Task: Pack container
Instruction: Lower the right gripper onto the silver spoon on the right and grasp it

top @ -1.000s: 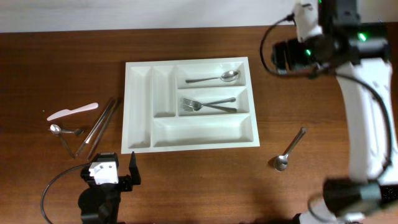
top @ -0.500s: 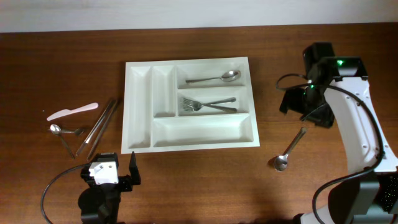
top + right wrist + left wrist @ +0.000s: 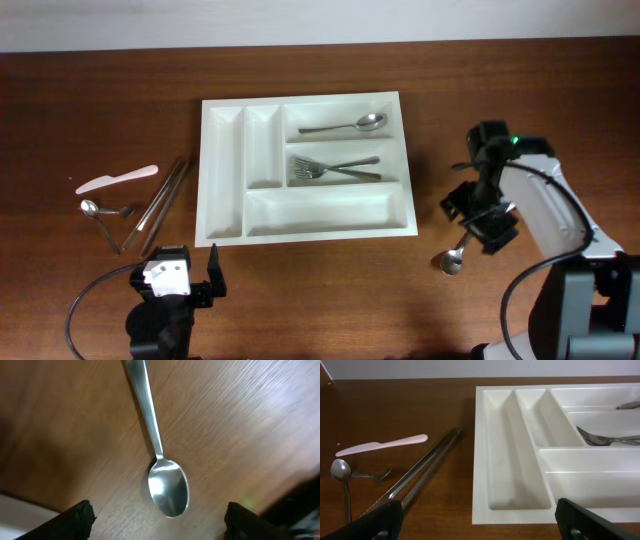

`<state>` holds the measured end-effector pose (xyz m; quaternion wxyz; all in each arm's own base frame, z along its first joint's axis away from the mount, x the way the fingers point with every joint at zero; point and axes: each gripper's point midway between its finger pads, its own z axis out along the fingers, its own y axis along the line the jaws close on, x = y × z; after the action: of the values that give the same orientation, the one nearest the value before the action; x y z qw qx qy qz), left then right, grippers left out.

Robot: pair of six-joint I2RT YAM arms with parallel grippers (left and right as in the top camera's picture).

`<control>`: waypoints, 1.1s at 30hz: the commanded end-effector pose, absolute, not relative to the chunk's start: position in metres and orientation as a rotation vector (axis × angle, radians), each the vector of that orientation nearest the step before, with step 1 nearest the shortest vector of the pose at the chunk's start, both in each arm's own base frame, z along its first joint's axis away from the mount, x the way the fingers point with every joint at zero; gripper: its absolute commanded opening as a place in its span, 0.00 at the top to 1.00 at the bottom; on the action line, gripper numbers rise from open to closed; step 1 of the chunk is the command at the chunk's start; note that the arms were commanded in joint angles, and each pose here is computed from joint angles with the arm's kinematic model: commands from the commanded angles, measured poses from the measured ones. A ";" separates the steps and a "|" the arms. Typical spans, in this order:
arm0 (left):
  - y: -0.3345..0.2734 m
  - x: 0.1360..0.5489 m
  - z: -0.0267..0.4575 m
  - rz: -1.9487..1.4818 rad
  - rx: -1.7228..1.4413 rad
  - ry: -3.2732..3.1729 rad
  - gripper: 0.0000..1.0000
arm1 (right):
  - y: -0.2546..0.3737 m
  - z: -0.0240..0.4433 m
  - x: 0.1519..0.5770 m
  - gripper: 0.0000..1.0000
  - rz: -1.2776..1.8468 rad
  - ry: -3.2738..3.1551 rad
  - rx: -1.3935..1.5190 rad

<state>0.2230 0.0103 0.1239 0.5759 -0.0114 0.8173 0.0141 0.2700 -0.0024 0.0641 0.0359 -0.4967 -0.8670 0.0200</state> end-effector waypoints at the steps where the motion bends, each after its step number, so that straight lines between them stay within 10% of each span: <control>1: 0.009 0.223 0.123 0.039 -0.003 1.913 0.01 | 0.013 0.050 0.258 0.16 -0.053 -2.570 -1.577; 33: 0.009 0.223 0.123 0.039 -0.003 1.913 0.01 | 0.022 0.000 0.223 0.19 -0.081 -2.494 -1.583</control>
<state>0.2230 0.0102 0.1239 0.5759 -0.0111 0.8173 0.0141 0.2284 0.0229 0.0008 0.0947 -0.5244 -0.8457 -0.0278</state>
